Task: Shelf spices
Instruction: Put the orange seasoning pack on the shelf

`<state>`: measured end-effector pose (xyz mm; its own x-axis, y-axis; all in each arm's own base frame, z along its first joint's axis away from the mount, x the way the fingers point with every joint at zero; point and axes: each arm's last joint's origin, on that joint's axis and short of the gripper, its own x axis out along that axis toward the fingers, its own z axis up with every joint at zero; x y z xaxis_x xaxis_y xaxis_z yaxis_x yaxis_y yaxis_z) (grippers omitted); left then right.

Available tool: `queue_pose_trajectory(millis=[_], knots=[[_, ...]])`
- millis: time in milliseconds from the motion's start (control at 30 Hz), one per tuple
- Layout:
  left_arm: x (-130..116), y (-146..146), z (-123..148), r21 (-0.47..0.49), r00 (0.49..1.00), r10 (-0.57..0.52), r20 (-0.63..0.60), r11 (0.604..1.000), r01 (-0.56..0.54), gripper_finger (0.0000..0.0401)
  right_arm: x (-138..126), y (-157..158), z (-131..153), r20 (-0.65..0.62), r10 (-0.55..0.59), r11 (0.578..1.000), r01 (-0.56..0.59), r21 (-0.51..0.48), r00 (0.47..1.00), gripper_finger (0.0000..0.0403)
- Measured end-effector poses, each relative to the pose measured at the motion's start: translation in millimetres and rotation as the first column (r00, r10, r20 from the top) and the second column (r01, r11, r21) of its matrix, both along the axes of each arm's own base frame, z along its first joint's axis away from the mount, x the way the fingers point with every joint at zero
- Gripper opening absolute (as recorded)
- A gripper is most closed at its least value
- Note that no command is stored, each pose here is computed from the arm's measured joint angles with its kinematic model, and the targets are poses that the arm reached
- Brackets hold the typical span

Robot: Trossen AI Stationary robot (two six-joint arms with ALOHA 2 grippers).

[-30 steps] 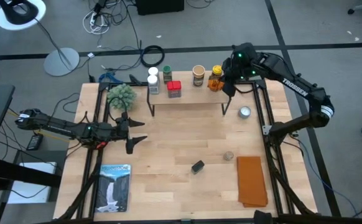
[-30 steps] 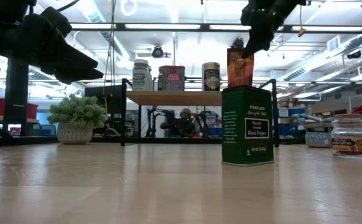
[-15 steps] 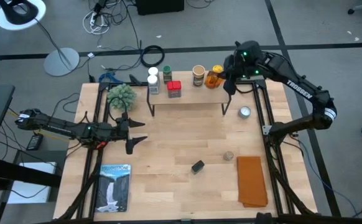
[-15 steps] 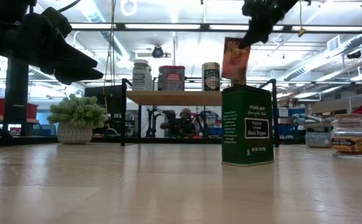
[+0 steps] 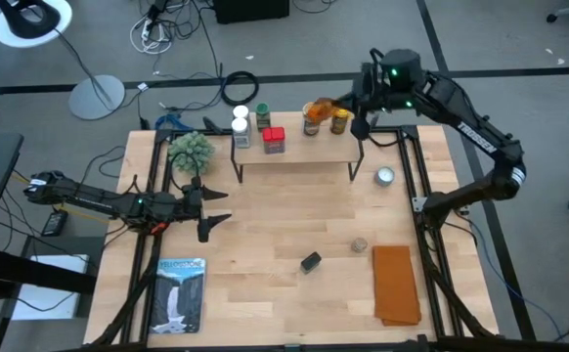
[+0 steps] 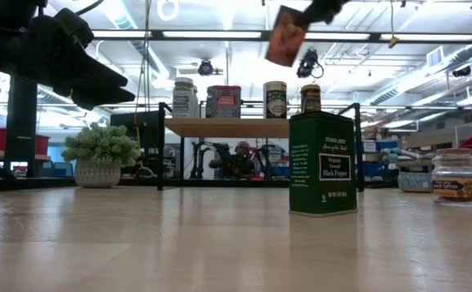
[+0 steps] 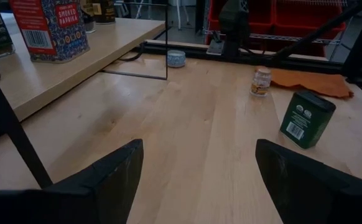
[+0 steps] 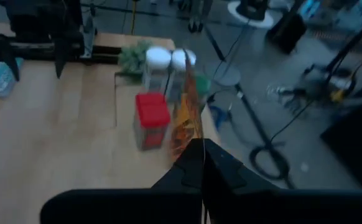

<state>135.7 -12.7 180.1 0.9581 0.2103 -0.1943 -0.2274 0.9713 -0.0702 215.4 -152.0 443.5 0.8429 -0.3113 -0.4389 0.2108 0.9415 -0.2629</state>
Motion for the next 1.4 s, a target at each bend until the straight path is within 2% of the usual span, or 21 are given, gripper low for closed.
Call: queue_pose_trajectory(millis=[133,333,500,633,800,900,1000,1267,1400], knots=[[0.0,0.0,0.0,0.0,1.0,0.0,0.0,1.0,0.0,0.0317,24.7,-18.5,12.3,-0.013,0.031,0.998,-0.032,-0.049,0.999,0.0],[0.0,0.0,-0.2,0.013,1.0,-0.002,-0.004,1.0,0.003,0.0317,69.9,-58.0,12.2,-0.062,0.064,0.995,-0.068,-0.07,0.996,0.0],[0.0,0.0,-0.3,0.015,1.0,-0.003,-0.007,1.0,0.003,0.0317,88.3,-90.9,12.6,-0.046,0.053,0.995,-0.057,-0.077,0.998,0.0],[-0.2,0.0,-0.8,0.016,1.0,-0.003,-0.012,1.0,0.003,0.0317,97.5,-116.2,-0.9,-0.076,0.023,0.999,-0.026,-0.044,0.997,0.0],[-0.5,0.1,-2.1,0.015,1.0,-0.003,-0.025,1.0,0.004,0.0317,106.6,-137.9,-33.1,-0.154,0.007,0.999,-0.001,0.035,0.988,0.0],[-1.0,-0.8,-5.0,-0.001,0.998,-0.033,-0.053,0.999,0.033,0.0317,110.2,-143.5,-47.6,-0.199,0.012,0.997,0.004,0.079,0.98,0.0],[-1.3,-1.4,-6.6,-0.018,0.996,-0.052,-0.069,0.999,0.051,0.0317,110.5,-142.7,-50.6,-0.213,0.022,0.995,0.0,0.1,0.977,0.0],[-1.4,-1.4,-7.0,-0.017,0.996,-0.055,-0.073,0.998,0.054,0.0317,124.4,-121.7,-56.5,-0.253,0.105,0.988,-0.073,0.133,0.962,0.0],[-1.5,-1.4,-7.2,-0.018,0.996,-0.055,-0.074,0.998,0.054,0.0317,128.5,-117.9,-66.0,-0.326,0.085,0.99,-0.042,0.135,0.942,0.0]])
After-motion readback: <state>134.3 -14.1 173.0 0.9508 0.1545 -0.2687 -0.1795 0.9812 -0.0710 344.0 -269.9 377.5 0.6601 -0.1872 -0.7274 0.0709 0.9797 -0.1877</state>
